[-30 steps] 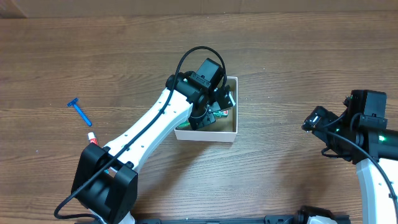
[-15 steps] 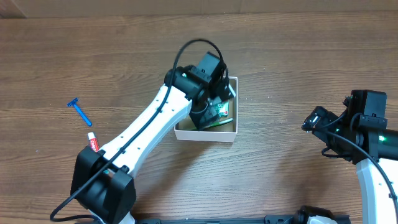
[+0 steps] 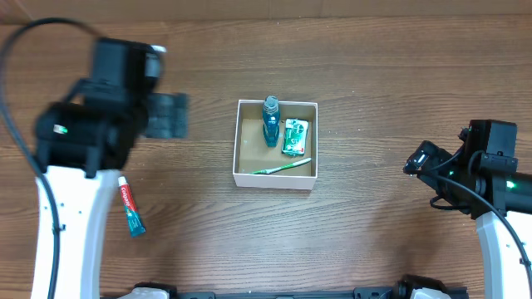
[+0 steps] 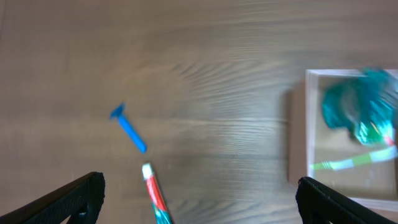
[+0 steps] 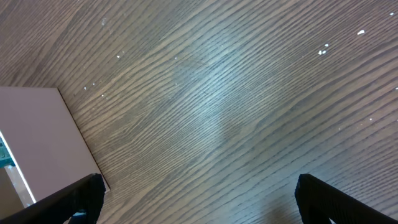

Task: Pack container
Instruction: 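Place the toothbrush into the box with the left gripper and release, then grasp the red-white toothpaste tube with the left gripper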

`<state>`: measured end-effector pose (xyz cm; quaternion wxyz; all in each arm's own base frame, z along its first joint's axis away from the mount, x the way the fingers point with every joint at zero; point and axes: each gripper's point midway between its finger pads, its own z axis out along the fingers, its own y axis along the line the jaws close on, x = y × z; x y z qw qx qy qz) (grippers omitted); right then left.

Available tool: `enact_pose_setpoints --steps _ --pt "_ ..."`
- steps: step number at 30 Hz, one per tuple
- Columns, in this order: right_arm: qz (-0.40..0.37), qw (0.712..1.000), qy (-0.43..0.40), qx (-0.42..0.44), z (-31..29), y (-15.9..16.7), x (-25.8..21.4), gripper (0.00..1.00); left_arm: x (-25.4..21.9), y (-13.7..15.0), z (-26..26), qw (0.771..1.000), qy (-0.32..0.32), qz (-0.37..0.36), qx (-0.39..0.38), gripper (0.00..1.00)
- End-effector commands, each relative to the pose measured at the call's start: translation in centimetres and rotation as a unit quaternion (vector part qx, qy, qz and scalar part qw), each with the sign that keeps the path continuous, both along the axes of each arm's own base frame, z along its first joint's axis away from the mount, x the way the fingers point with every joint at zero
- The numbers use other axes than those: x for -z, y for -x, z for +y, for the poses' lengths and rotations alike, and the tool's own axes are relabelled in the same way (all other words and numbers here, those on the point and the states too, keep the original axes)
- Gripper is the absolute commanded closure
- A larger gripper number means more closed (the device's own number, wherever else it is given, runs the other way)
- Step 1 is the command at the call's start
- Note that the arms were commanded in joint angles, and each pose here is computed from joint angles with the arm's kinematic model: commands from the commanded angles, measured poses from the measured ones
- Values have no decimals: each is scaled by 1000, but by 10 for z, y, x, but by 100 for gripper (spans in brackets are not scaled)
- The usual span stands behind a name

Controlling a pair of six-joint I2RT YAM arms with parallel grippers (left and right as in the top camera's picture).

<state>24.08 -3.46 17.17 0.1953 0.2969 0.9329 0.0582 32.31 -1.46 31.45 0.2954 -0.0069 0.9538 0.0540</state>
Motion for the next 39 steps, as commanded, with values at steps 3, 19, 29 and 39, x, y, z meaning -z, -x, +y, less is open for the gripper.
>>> enact_pose_setpoints --steps 3,19,29,39 --pt "-5 1000 -1 -1 0 -1 -1 0 64 4 67 977 69 76 -188 0" --pt "-7 1000 0 -2 -1 -2 -2 0 284 66 104 951 98 205 -212 0" --pt "-7 1000 1 -4 -1 -2 -2 0 302 64 107 958 94 180 -203 0" --pt "-6 1000 1 -4 -1 -1 -2 0 321 61 99 956 116 200 -182 0"
